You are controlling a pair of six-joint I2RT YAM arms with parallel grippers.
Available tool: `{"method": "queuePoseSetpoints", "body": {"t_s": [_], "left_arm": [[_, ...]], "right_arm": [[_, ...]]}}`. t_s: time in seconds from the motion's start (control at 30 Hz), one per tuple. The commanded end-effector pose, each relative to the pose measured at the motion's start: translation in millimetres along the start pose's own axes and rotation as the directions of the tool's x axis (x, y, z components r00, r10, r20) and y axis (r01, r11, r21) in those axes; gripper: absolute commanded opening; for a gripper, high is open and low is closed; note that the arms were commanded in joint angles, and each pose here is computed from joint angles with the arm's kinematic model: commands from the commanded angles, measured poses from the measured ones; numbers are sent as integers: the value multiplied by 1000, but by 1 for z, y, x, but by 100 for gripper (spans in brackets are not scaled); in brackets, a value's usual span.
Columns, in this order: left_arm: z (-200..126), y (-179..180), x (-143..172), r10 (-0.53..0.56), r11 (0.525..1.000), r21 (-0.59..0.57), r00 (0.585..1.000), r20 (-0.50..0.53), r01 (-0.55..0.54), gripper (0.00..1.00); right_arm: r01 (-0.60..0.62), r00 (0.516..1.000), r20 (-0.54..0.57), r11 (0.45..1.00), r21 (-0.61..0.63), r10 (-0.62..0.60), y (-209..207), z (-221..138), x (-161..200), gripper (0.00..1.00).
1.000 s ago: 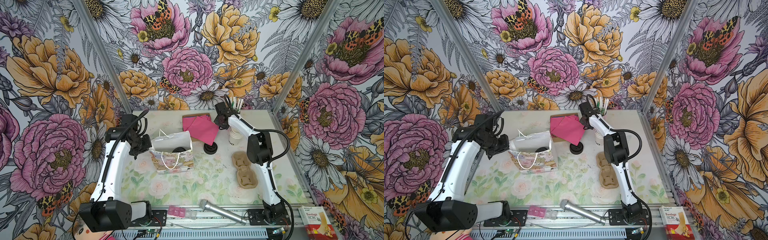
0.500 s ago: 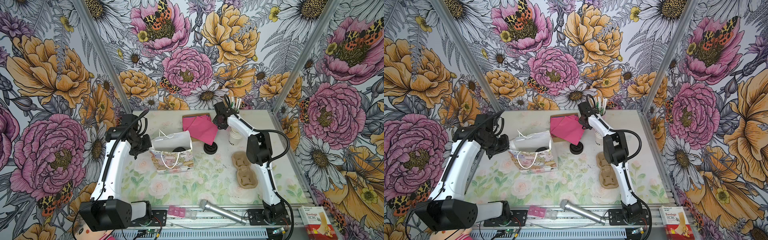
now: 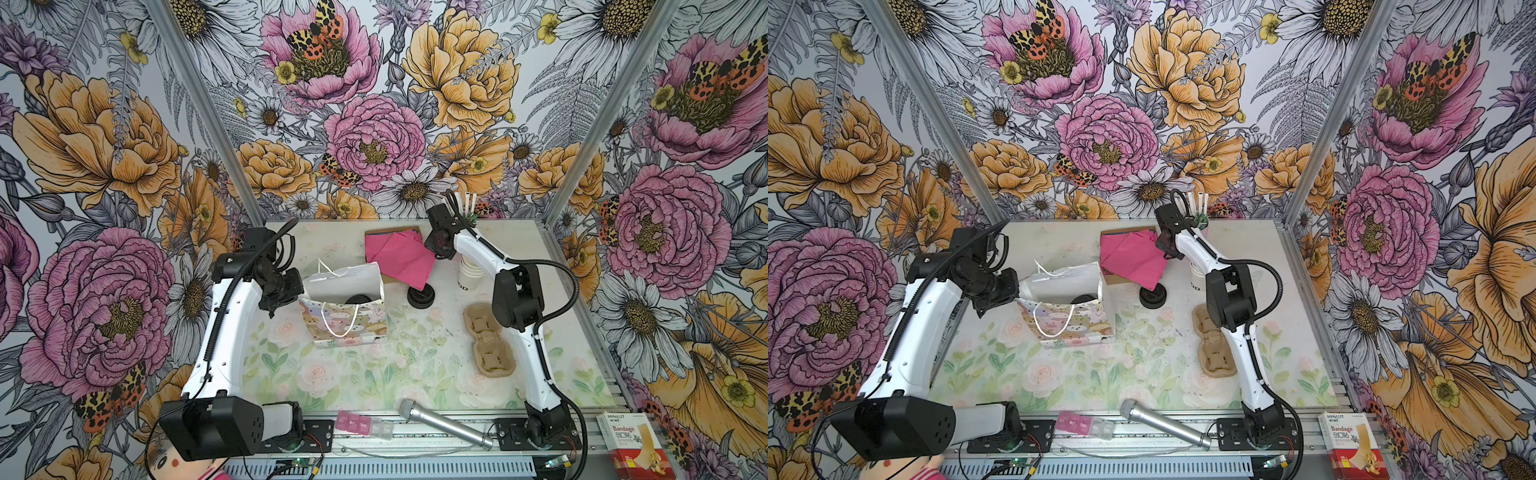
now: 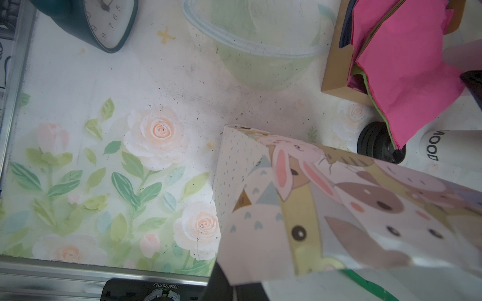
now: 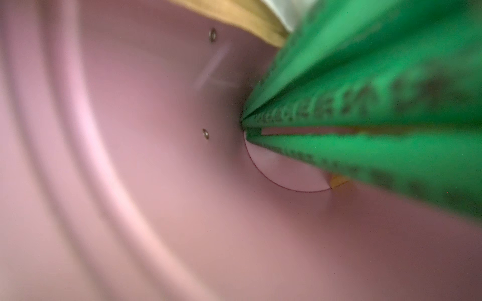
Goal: Pack a coffee takeout order
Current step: Pick up the napkin from the napkin box.
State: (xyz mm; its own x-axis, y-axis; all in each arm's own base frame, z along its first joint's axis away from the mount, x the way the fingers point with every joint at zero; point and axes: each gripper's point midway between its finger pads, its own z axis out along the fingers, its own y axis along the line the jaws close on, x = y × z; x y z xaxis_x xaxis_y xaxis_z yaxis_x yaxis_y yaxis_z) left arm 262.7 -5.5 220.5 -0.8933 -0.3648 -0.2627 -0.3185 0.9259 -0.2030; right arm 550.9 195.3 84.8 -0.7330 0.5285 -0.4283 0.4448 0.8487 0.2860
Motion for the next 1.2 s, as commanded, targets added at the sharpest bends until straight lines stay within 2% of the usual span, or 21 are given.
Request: {"method": "queuePoseSetpoints", "body": {"t_s": [0.0, 0.4, 0.53, 0.77, 0.87, 1.03, 1.17], "left_arm": [[5, 2, -1, 15, 1000, -15, 1000, -14, -15, 6], [4, 1, -1, 18, 1000, -13, 1000, -11, -18, 6], [4, 0, -2, 16, 1000, -12, 1000, -9, -17, 6], [3, 0, -3, 17, 1000, -10, 1000, -5, -17, 6], [2, -1, -3, 16, 1000, -9, 1000, -1, -16, 7], [2, -1, -4, 15, 1000, -5, 1000, 1, -15, 6], [0, -3, -5, 19, 1000, 0, 1000, 6, -19, 6]], "right_arm": [[40, 997, 69, 997, -64, -35, 22, -45, -19, 0], [59, 989, 143, 988, -146, -38, 44, -88, -43, 0], [76, 984, 172, 974, -216, -38, 64, -113, -52, 0], [182, 968, 236, 892, -414, -88, 118, -183, -62, 0], [206, 963, 252, 861, -465, -94, 130, -205, -64, 0], [249, 958, 265, 769, -588, -108, 158, -239, -63, 0], [232, 963, 261, 720, -654, -73, 171, -258, -66, 0]]}}
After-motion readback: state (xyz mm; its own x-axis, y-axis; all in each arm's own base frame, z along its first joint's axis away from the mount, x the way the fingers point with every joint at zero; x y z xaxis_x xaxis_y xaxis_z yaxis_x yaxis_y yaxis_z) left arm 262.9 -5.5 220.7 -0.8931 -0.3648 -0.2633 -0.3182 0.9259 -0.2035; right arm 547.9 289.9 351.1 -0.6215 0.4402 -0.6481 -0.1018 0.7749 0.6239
